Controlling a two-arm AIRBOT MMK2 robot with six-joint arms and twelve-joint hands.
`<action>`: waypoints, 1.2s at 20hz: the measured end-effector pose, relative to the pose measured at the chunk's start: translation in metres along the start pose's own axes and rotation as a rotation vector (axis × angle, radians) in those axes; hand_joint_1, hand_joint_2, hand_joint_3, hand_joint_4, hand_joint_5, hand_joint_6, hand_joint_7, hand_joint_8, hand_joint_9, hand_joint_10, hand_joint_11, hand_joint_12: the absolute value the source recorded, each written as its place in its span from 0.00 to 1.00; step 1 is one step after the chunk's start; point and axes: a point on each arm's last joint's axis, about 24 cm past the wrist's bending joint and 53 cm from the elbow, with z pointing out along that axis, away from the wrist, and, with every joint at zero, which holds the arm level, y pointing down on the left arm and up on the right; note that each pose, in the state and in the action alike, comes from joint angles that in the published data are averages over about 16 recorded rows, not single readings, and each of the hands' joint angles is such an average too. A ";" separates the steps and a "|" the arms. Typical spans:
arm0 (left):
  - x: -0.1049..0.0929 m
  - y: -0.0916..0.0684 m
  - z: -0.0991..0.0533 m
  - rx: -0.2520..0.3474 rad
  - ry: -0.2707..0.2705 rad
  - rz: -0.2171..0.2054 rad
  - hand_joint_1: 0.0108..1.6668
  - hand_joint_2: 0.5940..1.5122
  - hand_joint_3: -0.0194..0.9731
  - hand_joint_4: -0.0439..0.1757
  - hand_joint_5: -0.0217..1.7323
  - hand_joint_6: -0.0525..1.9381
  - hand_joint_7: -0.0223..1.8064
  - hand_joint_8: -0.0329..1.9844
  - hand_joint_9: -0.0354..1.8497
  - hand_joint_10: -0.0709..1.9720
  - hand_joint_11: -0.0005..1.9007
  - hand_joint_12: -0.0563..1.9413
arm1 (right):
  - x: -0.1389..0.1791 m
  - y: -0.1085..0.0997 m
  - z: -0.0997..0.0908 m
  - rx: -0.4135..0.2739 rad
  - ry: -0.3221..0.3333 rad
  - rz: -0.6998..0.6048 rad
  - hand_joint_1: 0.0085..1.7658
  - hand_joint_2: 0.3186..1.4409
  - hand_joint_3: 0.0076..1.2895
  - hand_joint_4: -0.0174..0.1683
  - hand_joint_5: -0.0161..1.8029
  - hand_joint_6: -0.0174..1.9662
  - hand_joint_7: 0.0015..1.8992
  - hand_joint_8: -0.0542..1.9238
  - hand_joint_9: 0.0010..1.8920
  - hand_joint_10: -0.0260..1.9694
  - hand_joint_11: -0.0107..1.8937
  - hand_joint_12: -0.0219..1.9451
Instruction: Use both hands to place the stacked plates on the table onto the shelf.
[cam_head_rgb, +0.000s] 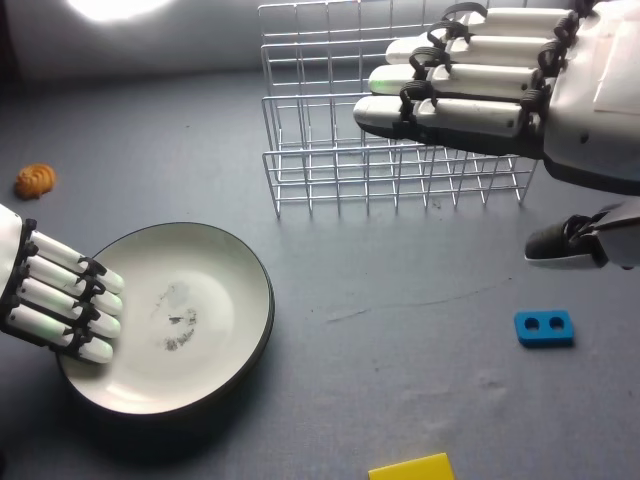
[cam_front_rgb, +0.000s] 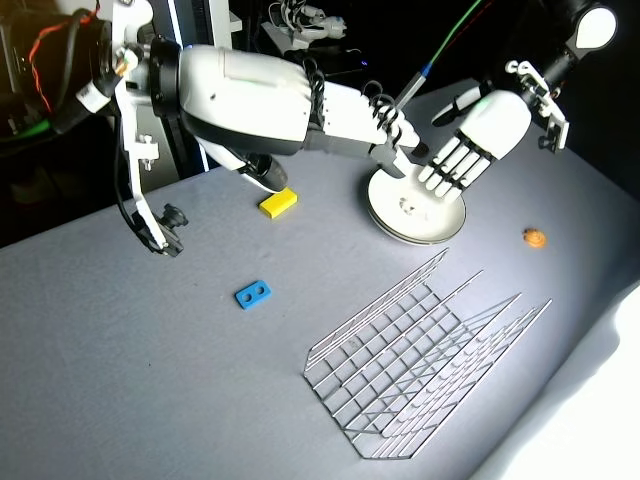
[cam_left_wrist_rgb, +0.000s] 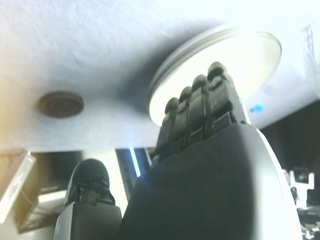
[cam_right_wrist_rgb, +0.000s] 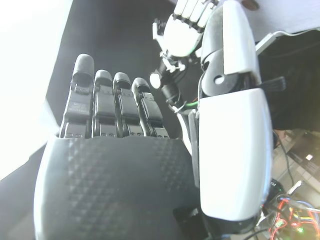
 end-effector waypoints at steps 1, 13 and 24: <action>0.001 0.001 0.001 -0.002 0.002 -0.003 0.00 0.62 0.03 0.20 0.02 0.02 0.02 0.01 0.03 0.03 0.01 0.03 | 0.001 0.000 0.000 0.002 0.003 -0.009 0.66 0.57 0.01 0.11 0.02 0.02 0.00 0.04 0.01 0.02 0.01 0.22; 0.009 0.010 0.011 -0.015 0.016 -0.021 0.00 0.62 0.03 0.20 0.02 0.02 0.01 0.01 0.02 0.03 0.01 0.02 | 0.015 0.002 0.002 -0.001 0.038 -0.124 0.68 0.60 0.01 0.10 0.02 0.02 0.00 0.04 0.01 0.02 0.01 0.16; -0.001 -0.005 0.033 0.017 0.008 0.007 0.00 0.62 0.03 0.18 0.01 0.03 0.01 0.01 0.02 0.03 0.01 0.02 | 0.048 0.016 0.011 -0.029 0.109 -0.250 0.67 0.60 0.01 0.10 0.02 0.02 0.01 0.04 0.01 0.02 0.01 0.16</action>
